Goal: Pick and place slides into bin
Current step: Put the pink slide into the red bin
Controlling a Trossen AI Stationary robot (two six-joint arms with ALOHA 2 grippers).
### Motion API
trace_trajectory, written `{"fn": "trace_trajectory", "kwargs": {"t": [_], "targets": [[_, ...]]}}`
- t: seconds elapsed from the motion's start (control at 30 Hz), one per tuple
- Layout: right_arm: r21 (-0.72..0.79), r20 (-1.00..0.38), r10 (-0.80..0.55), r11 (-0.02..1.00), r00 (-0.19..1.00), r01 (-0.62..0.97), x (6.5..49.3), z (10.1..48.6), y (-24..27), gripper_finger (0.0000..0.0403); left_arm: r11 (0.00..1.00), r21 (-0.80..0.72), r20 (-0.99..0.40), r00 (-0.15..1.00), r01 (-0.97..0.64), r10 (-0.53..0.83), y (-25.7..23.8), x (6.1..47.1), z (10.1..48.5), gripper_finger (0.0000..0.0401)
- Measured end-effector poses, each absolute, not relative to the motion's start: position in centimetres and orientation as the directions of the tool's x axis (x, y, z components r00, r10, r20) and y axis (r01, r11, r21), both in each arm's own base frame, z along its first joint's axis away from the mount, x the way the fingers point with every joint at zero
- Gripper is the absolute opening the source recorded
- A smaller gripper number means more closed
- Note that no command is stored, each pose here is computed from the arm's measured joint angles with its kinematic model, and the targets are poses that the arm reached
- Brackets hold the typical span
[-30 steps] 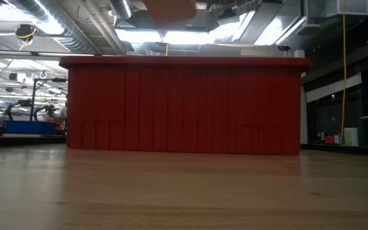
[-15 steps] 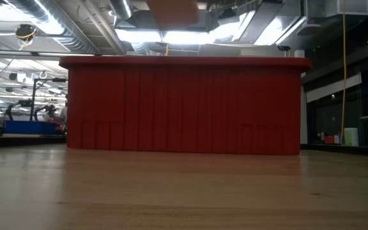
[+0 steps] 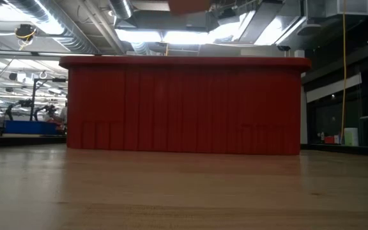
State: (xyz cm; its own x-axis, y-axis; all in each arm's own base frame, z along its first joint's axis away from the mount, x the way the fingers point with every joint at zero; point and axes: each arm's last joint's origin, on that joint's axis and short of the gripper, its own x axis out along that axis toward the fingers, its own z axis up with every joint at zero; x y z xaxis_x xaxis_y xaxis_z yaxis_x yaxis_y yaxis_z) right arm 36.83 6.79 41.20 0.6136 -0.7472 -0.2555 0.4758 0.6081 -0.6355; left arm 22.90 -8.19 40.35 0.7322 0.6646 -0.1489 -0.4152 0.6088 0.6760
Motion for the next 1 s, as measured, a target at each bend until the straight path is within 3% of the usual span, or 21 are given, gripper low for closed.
{"fn": "trace_trajectory", "kwargs": {"t": [0.1,0.3,0.43,0.7,1.0], "targets": [[-0.632,-0.251,-0.752,0.604,0.610,0.485,35.7,42.1,6.5,0.0014,0.608,0.674,-0.135,0.739,-0.420,0.660,-7.6,21.8,41.2,0.0081],[-0.626,-0.262,-0.741,0.618,0.619,0.475,33.0,44.1,5.6,0.0014,0.662,0.654,-0.130,0.808,-0.365,0.574,-6.5,19.7,42.8,0.0008],[-0.613,-0.269,-0.754,0.614,0.599,0.498,31.3,45.1,4.3,0.0014,0.706,0.616,-0.124,0.842,-0.350,0.525,-5.5,18.7,43.5,0.0002],[-0.652,-0.305,-0.813,0.558,0.496,0.513,30.3,45.4,0.0,0.0014,0.690,0.606,-0.126,0.809,-0.396,0.575,-3.1,16.9,42.4,0.0001],[-0.636,-0.422,-0.762,0.635,0.490,0.439,30.1,45.0,-6.2,0.0014,0.729,0.554,-0.146,0.815,-0.403,0.561,-1.2,15.8,41.2,0.0001]]}}
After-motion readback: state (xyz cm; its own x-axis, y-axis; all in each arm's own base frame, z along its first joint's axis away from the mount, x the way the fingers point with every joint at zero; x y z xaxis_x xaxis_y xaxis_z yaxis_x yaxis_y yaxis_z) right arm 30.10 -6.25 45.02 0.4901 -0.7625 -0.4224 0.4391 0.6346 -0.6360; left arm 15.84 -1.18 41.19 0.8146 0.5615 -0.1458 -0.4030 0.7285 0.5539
